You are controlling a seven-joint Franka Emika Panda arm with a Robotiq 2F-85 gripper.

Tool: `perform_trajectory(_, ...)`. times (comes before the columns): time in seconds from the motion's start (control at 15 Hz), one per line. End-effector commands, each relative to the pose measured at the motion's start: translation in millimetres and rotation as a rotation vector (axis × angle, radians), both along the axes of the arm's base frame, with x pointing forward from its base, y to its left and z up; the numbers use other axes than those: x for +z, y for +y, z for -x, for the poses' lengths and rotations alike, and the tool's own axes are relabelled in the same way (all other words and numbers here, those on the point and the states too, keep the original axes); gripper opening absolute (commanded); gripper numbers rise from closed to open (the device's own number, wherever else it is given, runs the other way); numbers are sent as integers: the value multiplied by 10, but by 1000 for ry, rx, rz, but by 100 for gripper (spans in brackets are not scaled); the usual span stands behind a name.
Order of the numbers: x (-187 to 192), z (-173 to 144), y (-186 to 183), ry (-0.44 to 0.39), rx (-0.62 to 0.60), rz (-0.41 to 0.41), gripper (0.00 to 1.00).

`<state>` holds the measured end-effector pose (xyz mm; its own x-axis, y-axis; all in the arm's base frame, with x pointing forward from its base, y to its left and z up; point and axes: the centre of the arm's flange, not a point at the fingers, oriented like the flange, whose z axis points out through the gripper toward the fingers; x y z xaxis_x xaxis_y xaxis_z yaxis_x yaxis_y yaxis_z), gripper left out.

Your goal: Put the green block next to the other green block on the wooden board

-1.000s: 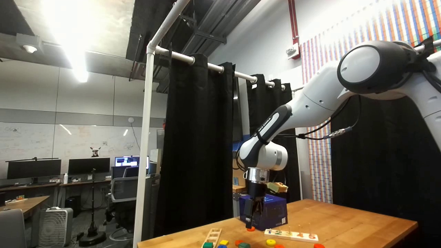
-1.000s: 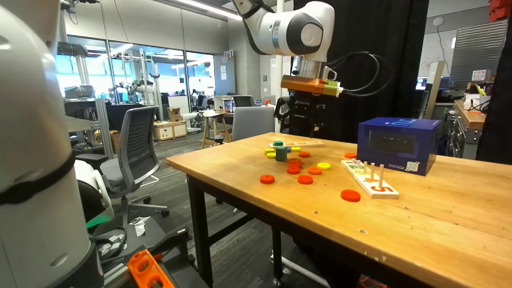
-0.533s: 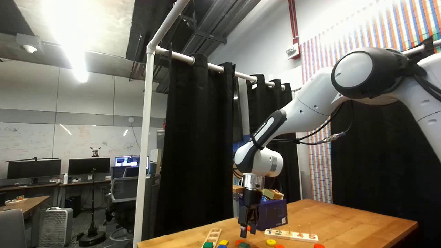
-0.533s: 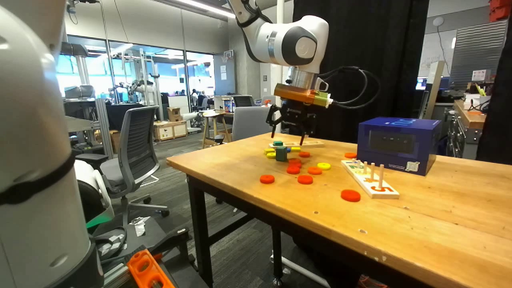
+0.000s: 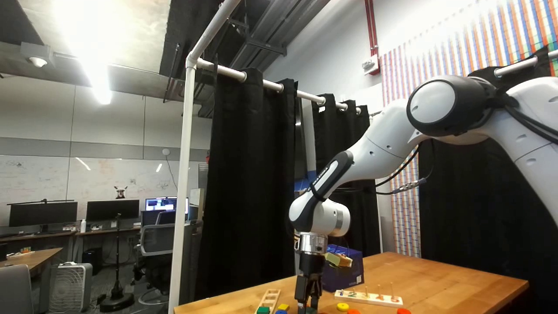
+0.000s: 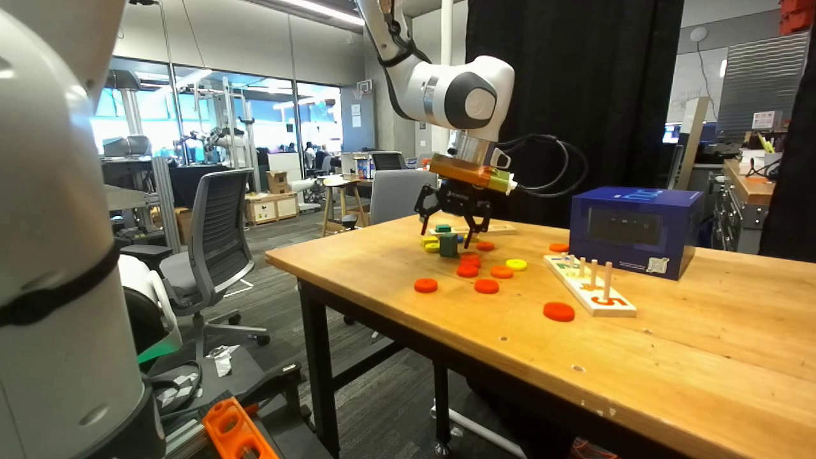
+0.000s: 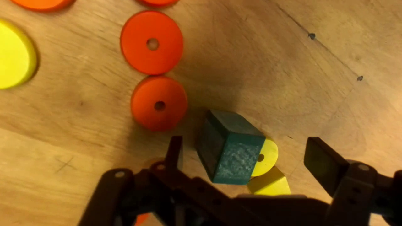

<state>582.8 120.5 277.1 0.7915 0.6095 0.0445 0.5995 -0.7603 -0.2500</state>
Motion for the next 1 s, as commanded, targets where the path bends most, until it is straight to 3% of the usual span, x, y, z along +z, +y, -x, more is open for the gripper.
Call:
perform_trajectory(0.0, -46, -171, 37, 9, 0, -8, 75)
perform_trajectory(0.07, -58, -171, 45, 10, 1, -5, 74)
perform_trajectory(0.6, 0, -216, 22, -5, -2, 1, 11)
perform_trajectory(0.73, 34, -216, 30, -7, 1, 4, 16)
perform_trajectory(0.93, 145, -218, 86, -19, 9, 12, 16)
